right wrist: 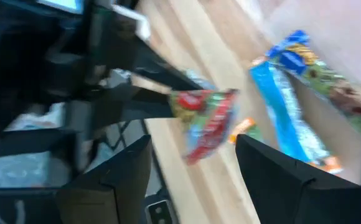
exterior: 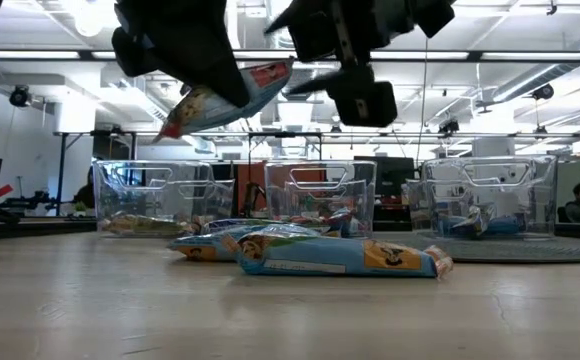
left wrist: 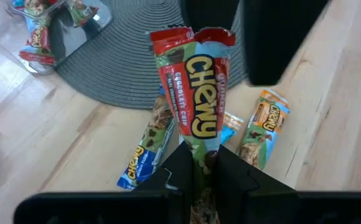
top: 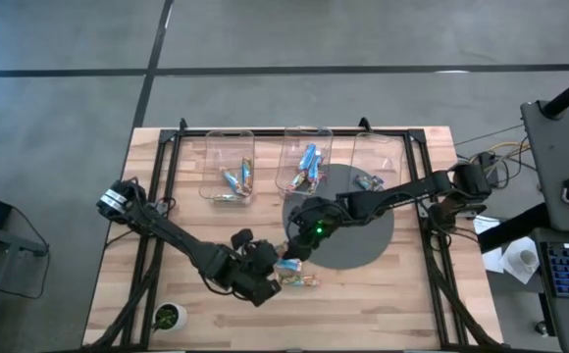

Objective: Pick and place Granola Bars by type
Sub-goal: Put the red granola bar into the middle transparent bin

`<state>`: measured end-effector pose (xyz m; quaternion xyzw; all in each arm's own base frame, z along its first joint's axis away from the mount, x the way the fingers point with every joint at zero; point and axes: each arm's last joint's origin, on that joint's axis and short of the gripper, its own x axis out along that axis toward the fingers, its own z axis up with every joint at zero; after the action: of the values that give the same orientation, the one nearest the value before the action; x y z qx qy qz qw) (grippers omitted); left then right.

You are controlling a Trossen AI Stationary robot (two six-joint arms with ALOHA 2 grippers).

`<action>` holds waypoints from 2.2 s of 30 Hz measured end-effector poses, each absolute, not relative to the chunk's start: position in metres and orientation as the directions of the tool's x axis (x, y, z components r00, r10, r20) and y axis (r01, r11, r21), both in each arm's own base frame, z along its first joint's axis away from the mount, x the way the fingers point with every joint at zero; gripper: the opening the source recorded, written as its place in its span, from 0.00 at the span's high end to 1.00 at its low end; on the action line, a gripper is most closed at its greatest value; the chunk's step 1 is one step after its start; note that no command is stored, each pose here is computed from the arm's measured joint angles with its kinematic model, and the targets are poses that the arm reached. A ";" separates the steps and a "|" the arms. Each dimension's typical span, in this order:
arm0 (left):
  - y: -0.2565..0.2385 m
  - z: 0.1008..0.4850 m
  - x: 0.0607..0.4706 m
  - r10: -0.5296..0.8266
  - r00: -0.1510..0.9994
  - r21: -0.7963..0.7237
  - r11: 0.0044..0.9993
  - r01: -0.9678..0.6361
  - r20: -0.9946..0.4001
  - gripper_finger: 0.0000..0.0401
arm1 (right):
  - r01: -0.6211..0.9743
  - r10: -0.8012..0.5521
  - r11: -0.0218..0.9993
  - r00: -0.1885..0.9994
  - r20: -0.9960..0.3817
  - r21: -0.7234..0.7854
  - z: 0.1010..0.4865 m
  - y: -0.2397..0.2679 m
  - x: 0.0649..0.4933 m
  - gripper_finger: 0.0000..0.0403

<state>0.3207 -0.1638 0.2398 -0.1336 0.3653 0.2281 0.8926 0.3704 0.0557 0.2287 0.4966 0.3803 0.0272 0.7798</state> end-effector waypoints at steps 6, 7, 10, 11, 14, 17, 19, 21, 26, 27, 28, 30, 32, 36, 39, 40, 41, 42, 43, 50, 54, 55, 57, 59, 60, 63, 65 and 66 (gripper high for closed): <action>-0.165 0.240 0.321 0.302 0.638 -0.075 0.867 -0.493 -0.708 0.93 | 0.349 0.396 0.522 0.709 -0.584 0.778 0.227 0.054 0.370 0.44; -0.165 0.241 0.322 0.298 0.644 -0.078 0.869 -0.488 -0.705 0.93 | 0.350 0.396 0.522 0.709 -0.584 0.778 0.227 0.054 0.370 0.44; -0.166 0.241 0.323 0.292 0.651 -0.082 0.873 -0.480 -0.701 0.93 | 0.360 0.369 0.528 0.718 -0.590 0.769 0.226 0.053 0.370 0.44; -0.166 0.241 0.323 0.290 0.653 -0.085 0.874 -0.479 -0.699 0.93 | 0.362 0.362 0.530 0.721 -0.590 0.767 0.226 0.053 0.370 0.44; -0.167 0.242 0.324 0.283 0.663 -0.087 0.881 -0.466 -0.693 0.93 | 0.363 0.356 0.532 0.723 -0.591 0.765 0.226 0.053 0.370 0.44; -0.167 0.243 0.326 0.281 0.673 -0.091 0.882 -0.462 -0.684 0.93 | 0.361 0.353 0.536 0.725 -0.591 0.763 0.226 0.053 0.370 0.44; -0.166 0.244 0.326 0.284 0.677 -0.093 0.881 -0.463 -0.679 0.93 | 0.361 0.352 0.536 0.725 -0.592 0.763 0.226 0.053 0.370 0.44; -0.166 0.244 0.327 0.291 0.681 -0.092 0.879 -0.468 -0.672 0.93 | 0.361 0.353 0.537 0.725 -0.591 0.762 0.226 0.054 0.370 0.45; -0.164 0.244 0.328 0.299 0.681 -0.091 0.876 -0.474 -0.669 0.93 | 0.359 0.354 0.539 0.724 -0.592 0.762 0.226 0.055 0.370 0.45; -0.164 0.244 0.328 0.301 0.681 -0.091 0.875 -0.476 -0.668 0.93 | 0.359 0.354 0.540 0.724 -0.592 0.762 0.226 0.055 0.370 0.45; -0.163 0.244 0.328 0.303 0.680 -0.090 0.874 -0.477 -0.668 0.93 | 0.358 0.354 0.540 0.724 -0.592 0.761 0.226 0.055 0.370 0.46; -0.162 0.244 0.329 0.304 0.680 -0.090 0.873 -0.479 -0.668 0.93 | 0.356 0.353 0.543 0.725 -0.592 0.760 0.226 0.055 0.370 0.49; -0.162 0.244 0.329 0.304 0.680 -0.091 0.873 -0.480 -0.668 0.93 | 0.351 0.353 0.550 0.725 -0.591 0.758 0.226 0.055 0.370 0.53; -0.161 0.244 0.330 0.313 0.679 -0.103 0.861 -0.498 -0.663 0.93 | 0.345 0.353 0.555 0.726 -0.590 0.757 0.227 0.055 0.370 0.61; -0.160 0.245 0.331 0.311 0.688 -0.126 0.853 -0.506 -0.656 0.92 | 0.343 0.354 0.556 0.726 -0.589 0.757 0.227 0.055 0.370 0.65; -0.160 0.245 0.331 0.313 0.690 -0.131 0.850 -0.510 -0.653 0.90 | 0.343 0.354 0.558 0.725 -0.591 0.755 0.227 0.055 0.370 0.67; -0.160 0.245 0.331 0.320 0.691 -0.133 0.846 -0.517 -0.649 0.88 | 0.344 0.354 0.560 0.723 -0.593 0.753 0.226 0.055 0.370 0.68; -0.160 0.245 0.331 0.326 0.690 -0.132 0.843 -0.521 -0.646 0.86 | 0.343 0.354 0.562 0.722 -0.594 0.752 0.226 0.055 0.370 0.69; -0.160 0.245 0.331 0.330 0.690 -0.131 0.841 -0.524 -0.644 0.84 | 0.342 0.353 0.564 0.722 -0.594 0.751 0.226 0.055 0.370 0.71; -0.157 0.240 0.322 0.374 0.619 -0.124 0.782 -0.611 -0.690 0.70 | 0.335 0.323 0.598 0.730 -0.602 0.728 0.225 0.053 0.370 0.81; -0.165 0.235 0.308 0.360 0.560 -0.121 0.754 -0.646 -0.746 0.68 | 0.360 0.288 0.619 0.723 -0.628 0.698 0.225 0.052 0.367 0.83; -0.168 0.234 0.304 0.360 0.550 -0.120 0.748 -0.653 -0.754 0.68 | 0.366 0.275 0.626 0.723 -0.634 0.689 0.226 0.052 0.366 0.84; -0.175 0.232 0.296 0.358 0.537 -0.126 0.734 -0.667 -0.764 0.68 | 0.381 0.241 0.639 0.726 -0.644 0.668 0.228 0.051 0.364 0.84; -0.182 0.227 0.287 0.366 0.529 -0.141 0.706 -0.694 -0.766 0.68 | 0.411 0.173 0.656 0.734 -0.656 0.633 0.233 0.048 0.360 0.84; -0.185 0.224 0.283 0.374 0.530 -0.156 0.688 -0.709 -0.761 0.68 | 0.427 0.128 0.667 0.741 -0.659 0.610 0.236 0.046 0.358 0.84; -0.192 0.213 0.271 0.398 0.537 -0.233 0.598 -0.767 -0.744 0.67 | 0.500 -0.049 0.702 0.743 -0.667 0.506 0.254 0.038 0.347 0.84; -0.195 0.206 0.264 0.412 0.546 -0.296 0.530 -0.795 -0.729 0.67 | 0.554 -0.169 0.709 0.734 -0.658 0.436 0.270 0.028 0.339 0.84; -0.196 0.204 0.262 0.420 0.552 -0.321 0.504 -0.802 -0.720 0.67 | 0.581 -0.217 0.705 0.722 -0.657 0.406 0.277 0.022 0.335 0.84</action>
<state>0.2623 -0.1962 0.2038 -0.3290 0.2900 0.3737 0.8173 0.3348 0.0222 0.2772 0.3086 0.2949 -0.2282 0.8750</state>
